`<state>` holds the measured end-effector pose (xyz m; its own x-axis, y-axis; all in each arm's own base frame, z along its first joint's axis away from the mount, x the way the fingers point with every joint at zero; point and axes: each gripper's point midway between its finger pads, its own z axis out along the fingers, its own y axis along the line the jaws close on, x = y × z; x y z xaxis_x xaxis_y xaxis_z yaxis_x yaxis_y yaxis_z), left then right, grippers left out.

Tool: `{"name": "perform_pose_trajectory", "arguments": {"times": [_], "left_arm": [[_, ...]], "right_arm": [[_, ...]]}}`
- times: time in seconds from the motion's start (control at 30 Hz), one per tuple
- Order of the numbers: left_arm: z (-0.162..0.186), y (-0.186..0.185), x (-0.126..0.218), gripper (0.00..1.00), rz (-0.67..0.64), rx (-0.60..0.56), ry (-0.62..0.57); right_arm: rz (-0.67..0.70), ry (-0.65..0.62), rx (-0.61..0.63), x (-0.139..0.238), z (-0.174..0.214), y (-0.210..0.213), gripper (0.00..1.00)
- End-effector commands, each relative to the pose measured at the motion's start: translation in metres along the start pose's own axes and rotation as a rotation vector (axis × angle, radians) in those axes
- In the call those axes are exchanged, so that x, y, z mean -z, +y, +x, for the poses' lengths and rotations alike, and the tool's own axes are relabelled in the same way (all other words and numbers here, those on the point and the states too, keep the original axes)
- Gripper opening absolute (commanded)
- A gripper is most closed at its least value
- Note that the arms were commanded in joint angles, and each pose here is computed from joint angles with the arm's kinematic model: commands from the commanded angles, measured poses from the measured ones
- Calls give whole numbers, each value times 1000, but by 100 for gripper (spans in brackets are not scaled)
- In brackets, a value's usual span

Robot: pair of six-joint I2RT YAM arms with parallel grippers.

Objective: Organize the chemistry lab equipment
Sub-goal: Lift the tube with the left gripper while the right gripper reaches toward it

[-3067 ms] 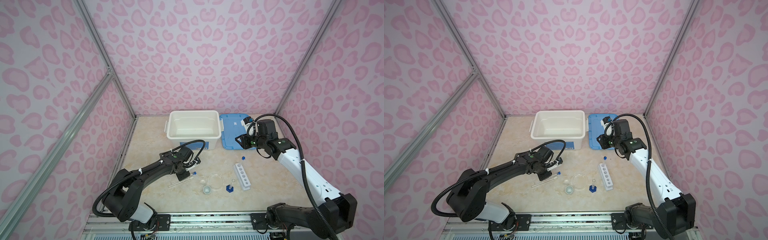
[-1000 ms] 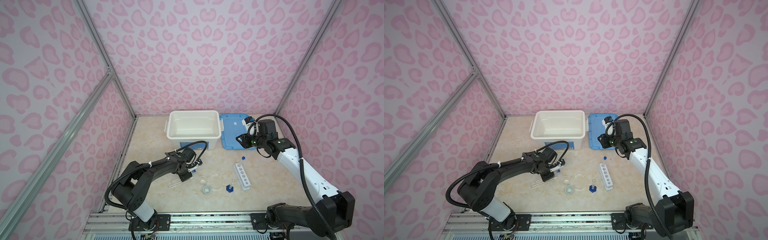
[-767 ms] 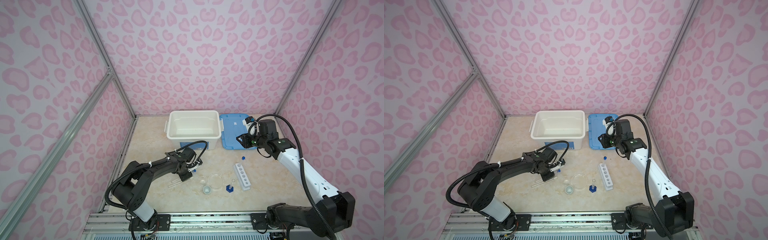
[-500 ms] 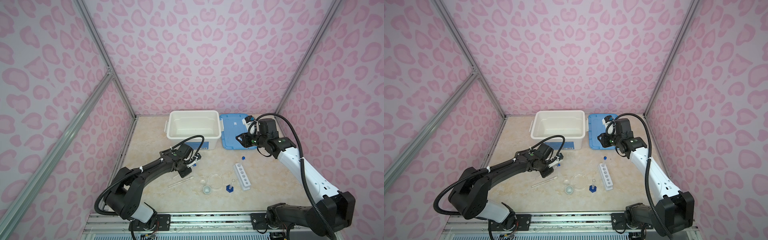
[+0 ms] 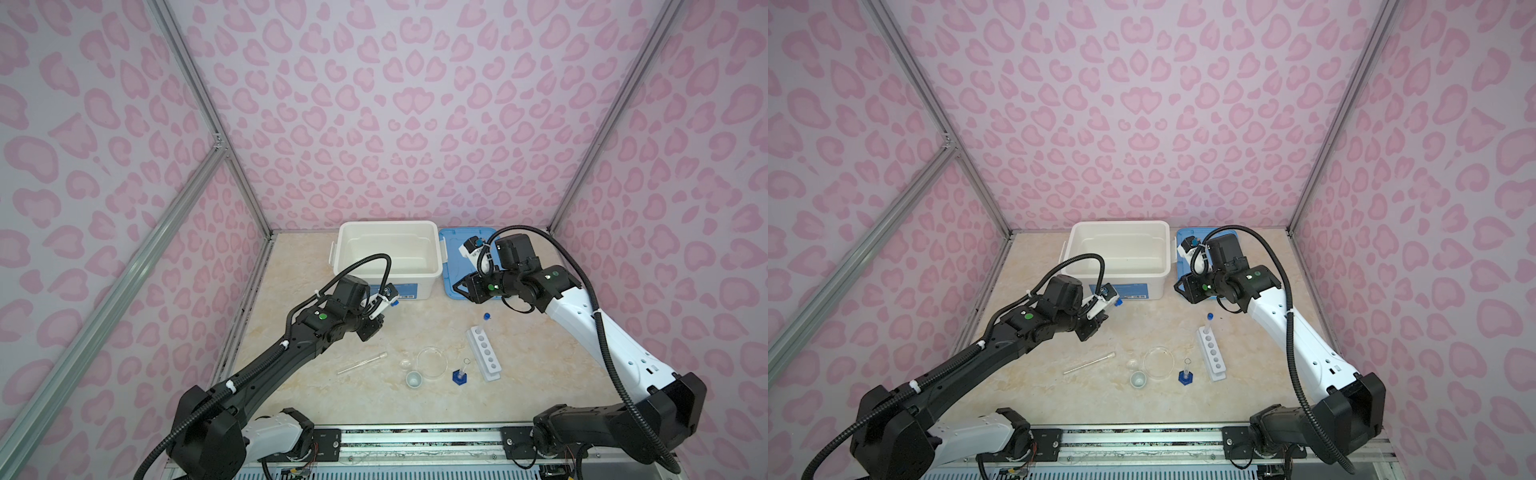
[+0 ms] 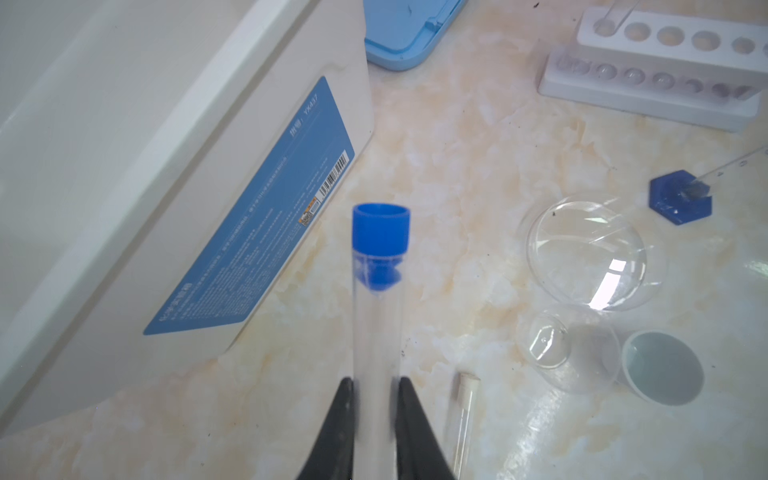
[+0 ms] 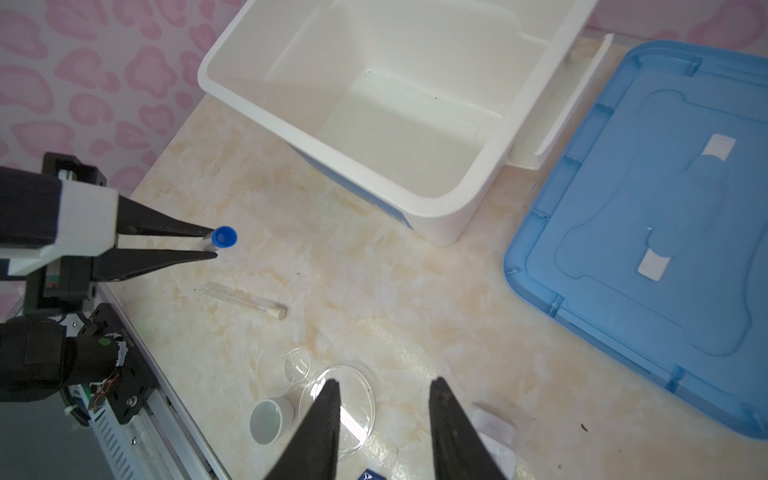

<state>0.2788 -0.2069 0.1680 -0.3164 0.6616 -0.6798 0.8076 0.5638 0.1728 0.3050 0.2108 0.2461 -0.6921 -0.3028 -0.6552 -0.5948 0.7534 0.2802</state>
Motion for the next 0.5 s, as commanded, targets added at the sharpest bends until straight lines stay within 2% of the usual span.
{"name": "perform_pose_trajectory", "arguments": {"times": [0.0, 0.2, 0.47], "left_arm": [[-31, -2, 12, 18, 23, 18, -158], [-43, -9, 24, 19, 44, 7, -259], [-51, -18, 39, 19, 72, -3, -347]], "right_arm": [[-93, 68, 68, -1, 11, 34, 37], [-239, 23, 172, 2, -8, 92, 50], [-231, 42, 202, -16, -27, 109, 52]]}}
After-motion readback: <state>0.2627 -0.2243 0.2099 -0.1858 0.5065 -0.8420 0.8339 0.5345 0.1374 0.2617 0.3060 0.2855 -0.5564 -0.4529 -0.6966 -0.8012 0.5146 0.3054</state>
